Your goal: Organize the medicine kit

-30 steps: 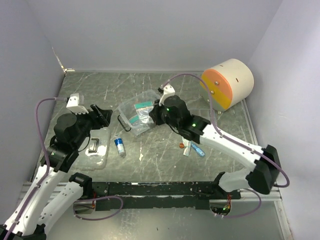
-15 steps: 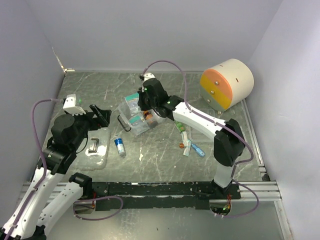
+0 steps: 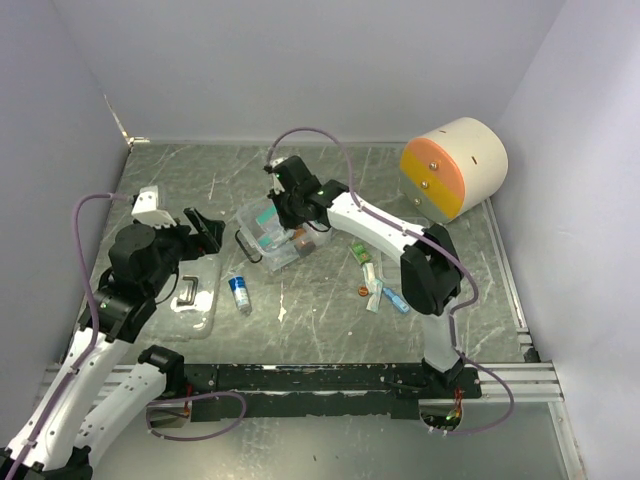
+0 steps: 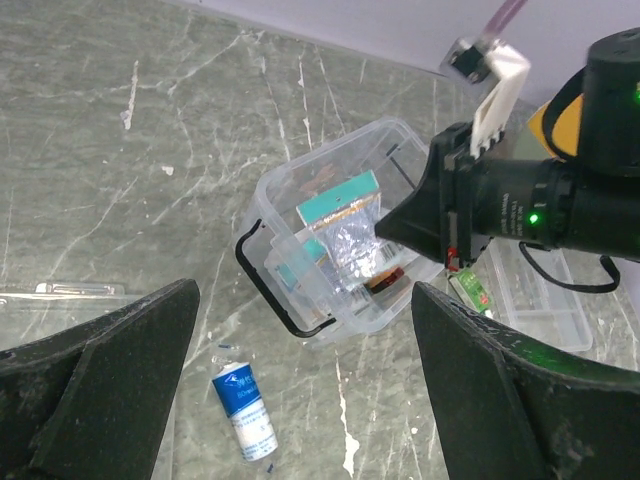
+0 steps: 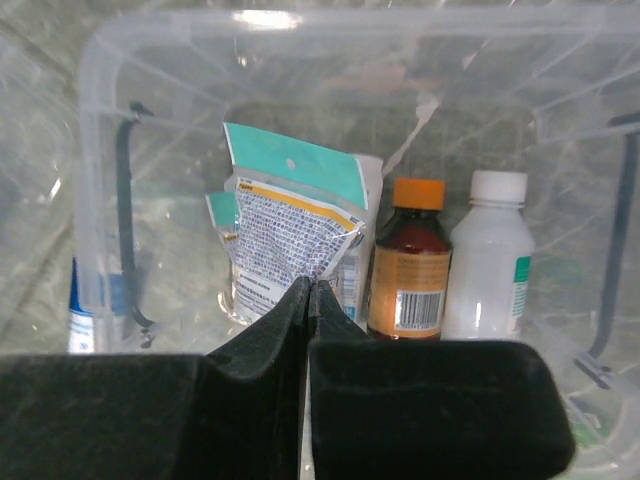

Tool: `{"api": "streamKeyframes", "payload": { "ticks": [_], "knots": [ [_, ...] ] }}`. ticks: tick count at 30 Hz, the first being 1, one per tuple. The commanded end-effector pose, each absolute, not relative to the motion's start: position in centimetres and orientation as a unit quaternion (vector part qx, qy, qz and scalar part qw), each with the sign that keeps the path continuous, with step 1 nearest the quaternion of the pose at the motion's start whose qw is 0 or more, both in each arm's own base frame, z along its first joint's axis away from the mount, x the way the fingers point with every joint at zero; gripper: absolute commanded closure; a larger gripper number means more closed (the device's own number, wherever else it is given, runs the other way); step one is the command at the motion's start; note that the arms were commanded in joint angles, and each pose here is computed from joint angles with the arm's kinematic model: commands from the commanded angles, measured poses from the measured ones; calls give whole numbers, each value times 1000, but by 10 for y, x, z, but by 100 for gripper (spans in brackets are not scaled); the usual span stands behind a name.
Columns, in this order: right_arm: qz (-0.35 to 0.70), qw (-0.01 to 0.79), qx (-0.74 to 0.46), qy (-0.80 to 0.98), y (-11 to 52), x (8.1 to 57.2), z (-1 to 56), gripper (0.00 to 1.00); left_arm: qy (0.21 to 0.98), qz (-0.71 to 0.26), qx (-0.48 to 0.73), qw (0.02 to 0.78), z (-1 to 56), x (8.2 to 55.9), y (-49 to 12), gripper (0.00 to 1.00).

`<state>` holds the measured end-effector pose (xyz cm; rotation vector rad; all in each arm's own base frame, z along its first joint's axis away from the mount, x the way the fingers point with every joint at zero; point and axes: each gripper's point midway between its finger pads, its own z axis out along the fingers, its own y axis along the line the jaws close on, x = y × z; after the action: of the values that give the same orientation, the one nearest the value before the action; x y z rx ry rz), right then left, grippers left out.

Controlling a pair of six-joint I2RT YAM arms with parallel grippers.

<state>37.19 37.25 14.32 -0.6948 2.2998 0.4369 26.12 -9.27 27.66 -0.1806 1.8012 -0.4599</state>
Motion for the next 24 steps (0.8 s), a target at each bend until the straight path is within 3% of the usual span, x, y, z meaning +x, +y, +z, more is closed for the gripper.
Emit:
{"api": "streamKeyframes", "payload": {
  "ticks": [1,24],
  "knots": [
    [168,299,-298,891,373,361,119,100,770,-186,-82,605,288,263,-87,1],
    [195,179,-292,919,379,330,86,100,768,-182,-86,608,289,261,-84,1]
  ]
}}
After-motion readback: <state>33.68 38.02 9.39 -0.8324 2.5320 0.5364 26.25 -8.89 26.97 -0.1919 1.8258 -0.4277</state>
